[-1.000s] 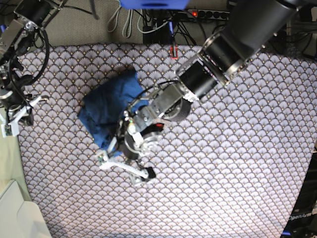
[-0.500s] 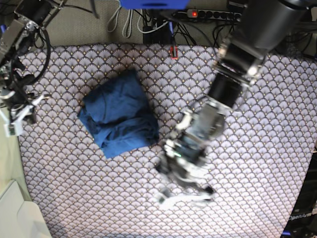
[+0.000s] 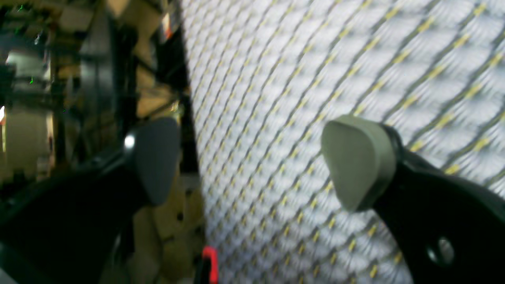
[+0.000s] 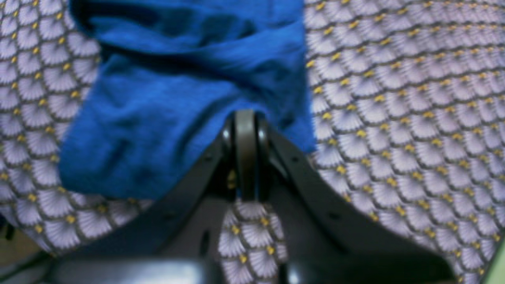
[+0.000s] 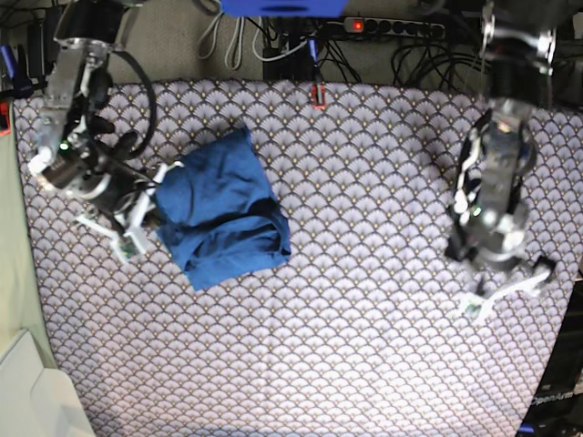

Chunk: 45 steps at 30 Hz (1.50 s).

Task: Fold the T-shirt properly
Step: 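Release the shirt and withdraw the left gripper, then push the stack's side with the right gripper to square it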

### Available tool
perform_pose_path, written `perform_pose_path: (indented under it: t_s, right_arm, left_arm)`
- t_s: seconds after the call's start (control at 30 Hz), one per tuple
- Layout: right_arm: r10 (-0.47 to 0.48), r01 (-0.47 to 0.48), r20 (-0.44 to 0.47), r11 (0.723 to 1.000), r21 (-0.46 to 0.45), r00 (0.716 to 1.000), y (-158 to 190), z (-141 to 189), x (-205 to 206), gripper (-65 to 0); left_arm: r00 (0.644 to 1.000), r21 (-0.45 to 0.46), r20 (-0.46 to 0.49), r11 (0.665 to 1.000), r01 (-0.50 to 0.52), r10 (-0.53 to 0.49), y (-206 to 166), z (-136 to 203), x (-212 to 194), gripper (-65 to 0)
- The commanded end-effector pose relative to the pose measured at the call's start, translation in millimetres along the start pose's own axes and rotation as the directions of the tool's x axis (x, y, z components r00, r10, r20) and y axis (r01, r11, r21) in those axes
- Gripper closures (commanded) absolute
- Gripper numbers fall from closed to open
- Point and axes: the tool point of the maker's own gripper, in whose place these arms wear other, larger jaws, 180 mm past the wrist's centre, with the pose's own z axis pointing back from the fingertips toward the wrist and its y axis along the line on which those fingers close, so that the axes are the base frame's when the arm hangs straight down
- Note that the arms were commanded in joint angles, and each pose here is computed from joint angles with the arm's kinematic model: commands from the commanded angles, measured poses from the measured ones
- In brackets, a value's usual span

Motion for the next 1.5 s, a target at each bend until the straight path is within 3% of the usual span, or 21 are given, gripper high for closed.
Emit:
perform_pose_path:
  t_s: [0.0,0.23,0.37,0.7,0.97,1.3,1.47]
  right_arm:
    - [0.012,-0.011,0.046,1.000,-0.011,0.999,-5,3,13,0.0]
    - [-0.085,0.085,0.004,0.994,0.070,0.996,14,-24,-1,0.0]
    - [-0.070,0.071,-0.006,0.990,0.124,0.998,28,-39,6,0.0]
    - [-0.108,0.106,-0.002,0.976,0.188,0.994,30,-71,18,0.0]
    - [-0.152,0.141,0.036,0.965,0.221,0.988,13,-99,54,0.0]
    - [-0.077,0.026,0.166,0.958,0.287,0.983,28,-118,123,0.0]
    - [-0.038,0.002,0.167,0.977,0.215,0.985,-7,-106,118,0.0]
  left_arm:
    - [1.000,0.056,0.026,0.998,-0.016,0.014,22,7,2,-58.6]
    - [0.995,0.123,-0.050,0.989,-0.081,0.088,50,22,-54,-58.6]
    - [0.991,0.139,-0.091,0.986,-0.090,0.103,56,23,-76,-58.6]
    - [0.983,0.156,-0.146,0.984,-0.091,0.114,61,27,-104,-58.6]
    - [0.982,0.143,-0.162,0.987,-0.075,0.098,55,30,-112,-58.5]
    - [0.978,0.108,-0.200,0.994,-0.035,0.056,40,41,-134,-58.5]
    - [0.973,0.087,-0.228,0.996,-0.013,0.033,32,45,-147,-58.5]
